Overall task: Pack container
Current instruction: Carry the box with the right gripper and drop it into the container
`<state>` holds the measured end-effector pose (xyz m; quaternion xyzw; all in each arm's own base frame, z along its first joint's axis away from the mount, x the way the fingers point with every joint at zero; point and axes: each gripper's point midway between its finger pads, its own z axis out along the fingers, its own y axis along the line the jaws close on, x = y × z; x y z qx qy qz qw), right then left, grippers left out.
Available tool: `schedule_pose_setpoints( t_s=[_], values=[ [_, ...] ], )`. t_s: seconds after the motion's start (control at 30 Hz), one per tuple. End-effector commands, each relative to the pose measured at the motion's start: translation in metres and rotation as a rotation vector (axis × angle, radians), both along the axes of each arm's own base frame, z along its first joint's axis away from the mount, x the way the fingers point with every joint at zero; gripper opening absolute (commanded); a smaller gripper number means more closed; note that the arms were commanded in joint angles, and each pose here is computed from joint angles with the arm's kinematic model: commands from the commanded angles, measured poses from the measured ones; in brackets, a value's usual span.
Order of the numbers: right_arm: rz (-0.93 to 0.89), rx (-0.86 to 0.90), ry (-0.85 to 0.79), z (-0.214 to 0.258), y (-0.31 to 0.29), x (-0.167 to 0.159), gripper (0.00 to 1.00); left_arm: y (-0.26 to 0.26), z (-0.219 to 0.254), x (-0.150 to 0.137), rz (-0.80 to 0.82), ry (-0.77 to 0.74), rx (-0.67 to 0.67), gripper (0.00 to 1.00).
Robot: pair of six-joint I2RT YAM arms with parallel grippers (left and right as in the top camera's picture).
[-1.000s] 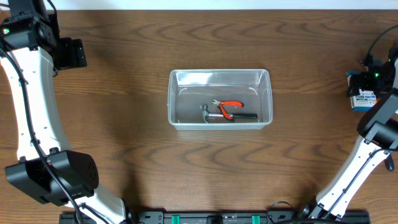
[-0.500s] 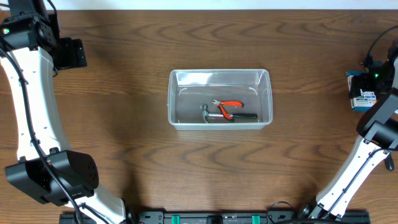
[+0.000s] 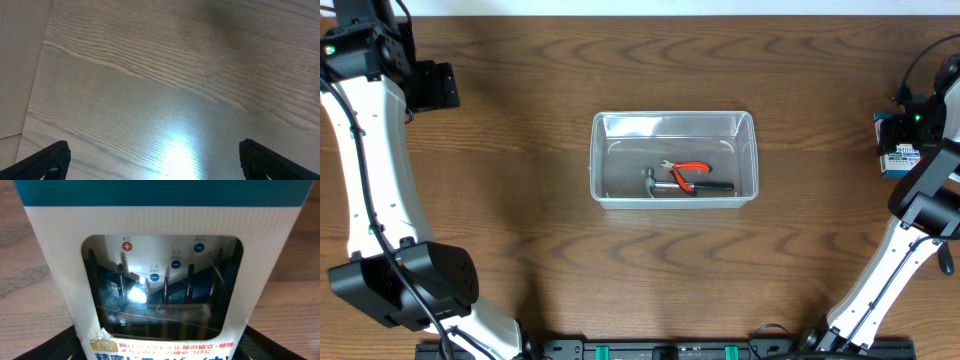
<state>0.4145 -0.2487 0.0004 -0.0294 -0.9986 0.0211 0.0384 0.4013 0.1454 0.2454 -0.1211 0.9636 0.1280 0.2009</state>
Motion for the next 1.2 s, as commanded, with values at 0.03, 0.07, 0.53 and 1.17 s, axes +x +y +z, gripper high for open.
schedule_pose_setpoints(
  t_s=[0.03,0.07,0.53,1.17],
  values=[
    [0.001,0.002,0.015,-0.005,0.003,-0.001,0.74,0.003,0.003,-0.001,0.002,-0.005,0.011,0.98],
    [-0.001,0.003,0.015,-0.005,0.003,-0.001,0.73,0.003,0.003,-0.001,0.002,-0.005,0.011,0.98],
    [0.058,-0.044,-0.081,0.041,0.022,0.03,0.65,0.003,0.003,-0.001,0.002,-0.005,0.011,0.98],
    [0.64,-0.075,-0.488,0.261,0.239,0.059,0.72,0.003,0.003,-0.001,0.002,-0.005,0.011,0.98]
  ],
)
